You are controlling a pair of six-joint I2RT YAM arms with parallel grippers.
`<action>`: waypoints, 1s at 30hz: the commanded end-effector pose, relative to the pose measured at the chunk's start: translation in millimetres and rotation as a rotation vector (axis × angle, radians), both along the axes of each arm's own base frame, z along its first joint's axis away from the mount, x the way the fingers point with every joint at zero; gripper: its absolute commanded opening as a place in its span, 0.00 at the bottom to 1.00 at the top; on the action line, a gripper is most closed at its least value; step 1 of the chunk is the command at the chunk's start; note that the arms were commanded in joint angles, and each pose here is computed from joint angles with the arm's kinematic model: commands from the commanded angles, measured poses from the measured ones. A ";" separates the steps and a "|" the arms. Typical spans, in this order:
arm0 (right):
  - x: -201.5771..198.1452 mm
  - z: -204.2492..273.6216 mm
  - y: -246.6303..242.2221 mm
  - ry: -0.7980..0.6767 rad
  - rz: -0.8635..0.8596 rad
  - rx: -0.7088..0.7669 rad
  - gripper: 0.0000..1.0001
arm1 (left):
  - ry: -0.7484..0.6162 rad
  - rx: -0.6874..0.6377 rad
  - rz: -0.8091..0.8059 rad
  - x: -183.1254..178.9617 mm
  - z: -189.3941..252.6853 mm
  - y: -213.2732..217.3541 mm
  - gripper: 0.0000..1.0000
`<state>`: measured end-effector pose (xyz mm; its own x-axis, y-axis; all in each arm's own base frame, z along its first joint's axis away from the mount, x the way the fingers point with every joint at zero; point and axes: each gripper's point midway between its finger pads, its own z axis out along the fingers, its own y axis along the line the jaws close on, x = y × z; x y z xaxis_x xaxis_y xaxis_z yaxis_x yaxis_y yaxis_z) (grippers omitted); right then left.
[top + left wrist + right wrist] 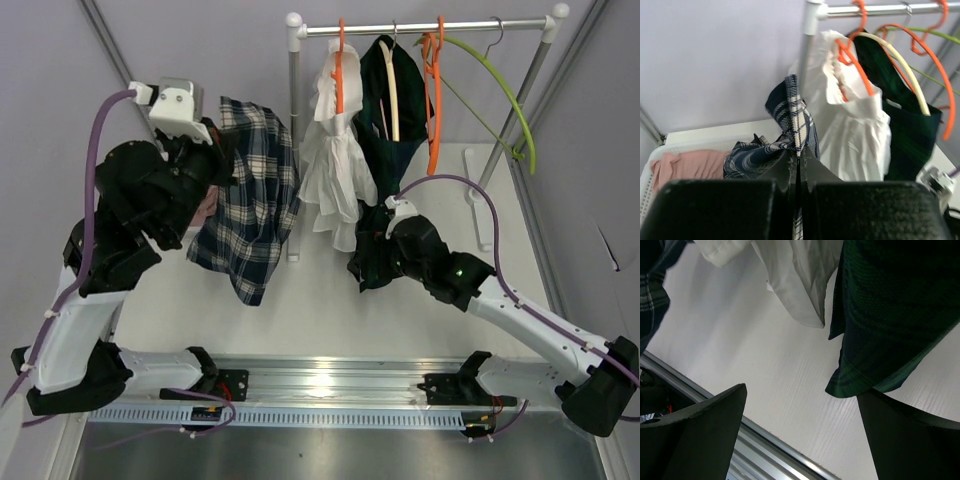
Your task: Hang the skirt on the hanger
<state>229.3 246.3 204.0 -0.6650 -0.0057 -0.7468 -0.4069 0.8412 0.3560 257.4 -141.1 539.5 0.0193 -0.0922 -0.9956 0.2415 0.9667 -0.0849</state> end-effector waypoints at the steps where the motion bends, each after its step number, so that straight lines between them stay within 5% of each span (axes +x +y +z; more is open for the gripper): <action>1: 4.7 24.0 -1.9 -0.080 0.003 0.034 0.99 | -0.041 0.001 -0.008 -11.8 15.0 -6.9 0.00; 4: 2.8 29.7 -5.8 -0.092 -0.003 0.039 0.99 | 0.019 0.021 -0.091 -15.3 -5.0 -41.7 0.00; 14: -7.8 28.6 -31.1 -0.108 -0.060 0.026 1.00 | 0.353 0.110 -0.381 -38.1 -188.2 -170.5 0.00; 24: -21.2 4.1 -34.0 -0.064 -0.065 0.034 0.98 | 0.612 0.204 -0.513 -25.0 -298.9 -230.7 0.00; 30: -37.2 -17.2 -16.3 -0.035 -0.051 0.012 0.97 | 0.675 0.080 -0.630 14.5 -302.7 -234.8 0.25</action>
<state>194.5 219.2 186.4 -0.6464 0.0029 -0.7630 -0.3906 0.8578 0.3342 262.0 -351.2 199.4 -0.6059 0.2699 -0.7484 0.5829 0.7908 -0.1868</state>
